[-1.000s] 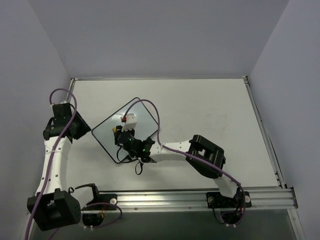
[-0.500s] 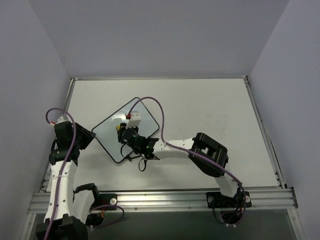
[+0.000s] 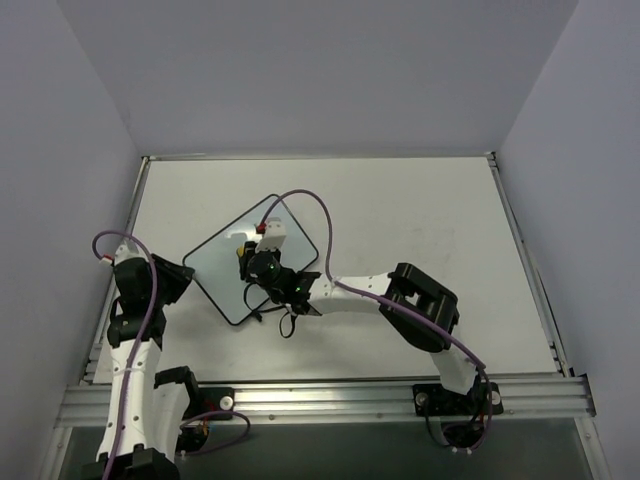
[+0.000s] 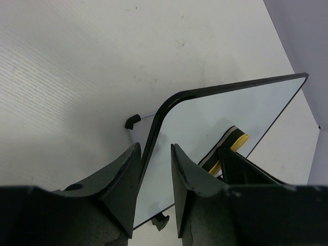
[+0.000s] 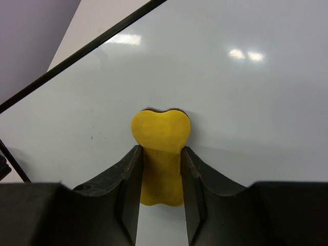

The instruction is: Erase the whiteboard

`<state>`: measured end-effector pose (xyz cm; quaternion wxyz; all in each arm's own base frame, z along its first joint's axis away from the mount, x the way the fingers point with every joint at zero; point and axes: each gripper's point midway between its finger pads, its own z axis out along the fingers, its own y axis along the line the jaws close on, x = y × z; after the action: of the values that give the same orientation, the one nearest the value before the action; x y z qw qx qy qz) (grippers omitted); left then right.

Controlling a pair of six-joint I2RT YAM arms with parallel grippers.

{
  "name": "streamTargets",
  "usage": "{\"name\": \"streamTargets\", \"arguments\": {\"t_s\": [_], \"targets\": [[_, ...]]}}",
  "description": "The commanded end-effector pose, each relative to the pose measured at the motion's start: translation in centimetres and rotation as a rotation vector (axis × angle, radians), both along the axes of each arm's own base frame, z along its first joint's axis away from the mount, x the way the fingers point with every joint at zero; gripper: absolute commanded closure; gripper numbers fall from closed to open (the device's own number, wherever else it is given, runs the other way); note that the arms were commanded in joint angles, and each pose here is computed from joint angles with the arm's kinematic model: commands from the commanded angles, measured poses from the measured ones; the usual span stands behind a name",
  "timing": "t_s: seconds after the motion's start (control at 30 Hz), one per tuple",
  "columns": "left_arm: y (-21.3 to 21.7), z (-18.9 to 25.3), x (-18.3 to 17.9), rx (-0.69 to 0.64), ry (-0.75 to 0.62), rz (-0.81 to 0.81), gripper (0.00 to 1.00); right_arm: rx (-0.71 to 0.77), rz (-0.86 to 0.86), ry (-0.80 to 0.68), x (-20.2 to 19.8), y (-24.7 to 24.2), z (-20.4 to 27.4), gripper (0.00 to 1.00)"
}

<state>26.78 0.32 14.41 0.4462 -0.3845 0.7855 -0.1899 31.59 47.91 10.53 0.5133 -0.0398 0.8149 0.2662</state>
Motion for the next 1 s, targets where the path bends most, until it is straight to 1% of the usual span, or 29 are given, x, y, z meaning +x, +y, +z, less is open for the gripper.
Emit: {"name": "streamTargets", "arguments": {"t_s": [0.0, 0.03, 0.2, 0.47, 0.53, 0.63, 0.67, 0.7, 0.77, 0.8, 0.83, 0.97], "targets": [[0.2, 2.2, 1.2, 0.015, -0.11, -0.001, 0.62, -0.197, -0.043, 0.046, 1.2, -2.9, -4.6, 1.0], [0.3, 2.2, 1.3, 0.017, -0.114, -0.002, 0.62, -0.18, -0.036, 0.033, 1.3, -1.9, -3.7, 1.0], [0.1, 2.3, 1.3, 0.021, -0.129, -0.016, 0.7, -0.193, 0.007, 0.01, 0.6, 0.6, -2.9, 1.0], [0.0, 2.8, 1.2, 0.035, -0.142, -0.029, 0.87, -0.185, 0.07, -0.025, -1.3, 4.4, -1.7, 1.0], [0.0, 2.6, 1.0, 0.036, -0.136, -0.025, 0.89, -0.188, 0.079, -0.034, -1.5, 4.9, -1.4, 1.0], [0.4, 3.2, 0.7, 0.051, -0.151, 0.0, 0.89, -0.188, 0.088, -0.045, -1.9, 5.6, -1.0, 1.0], [0.5, 3.8, 0.5, 0.056, -0.171, 0.01, 0.88, -0.191, 0.088, -0.044, -1.9, 5.6, -1.0, 1.0], [0.6, 4.0, 0.3, 0.049, -0.171, 0.026, 0.79, -0.191, 0.087, -0.047, -1.9, 5.6, -0.9, 1.0], [1.2, 5.1, 0.1, 0.052, -0.193, 0.072, 0.67, -0.189, 0.09, -0.049, -1.9, 5.6, -0.7, 1.0], [1.5, 5.5, 0.1, 0.057, -0.198, 0.087, 0.56, -0.184, 0.09, -0.053, -1.8, 5.7, -0.4, 1.0], [2.0, 6.3, 0.1, 0.068, -0.205, 0.114, 0.53, -0.183, 0.092, -0.057, -1.8, 5.9, -0.1, 1.0], [3.1, 7.0, 0.3, 0.094, -0.169, 0.162, 0.52, -0.181, 0.102, -0.07, -1.5, 6.8, 0.6, 1.0]]}}
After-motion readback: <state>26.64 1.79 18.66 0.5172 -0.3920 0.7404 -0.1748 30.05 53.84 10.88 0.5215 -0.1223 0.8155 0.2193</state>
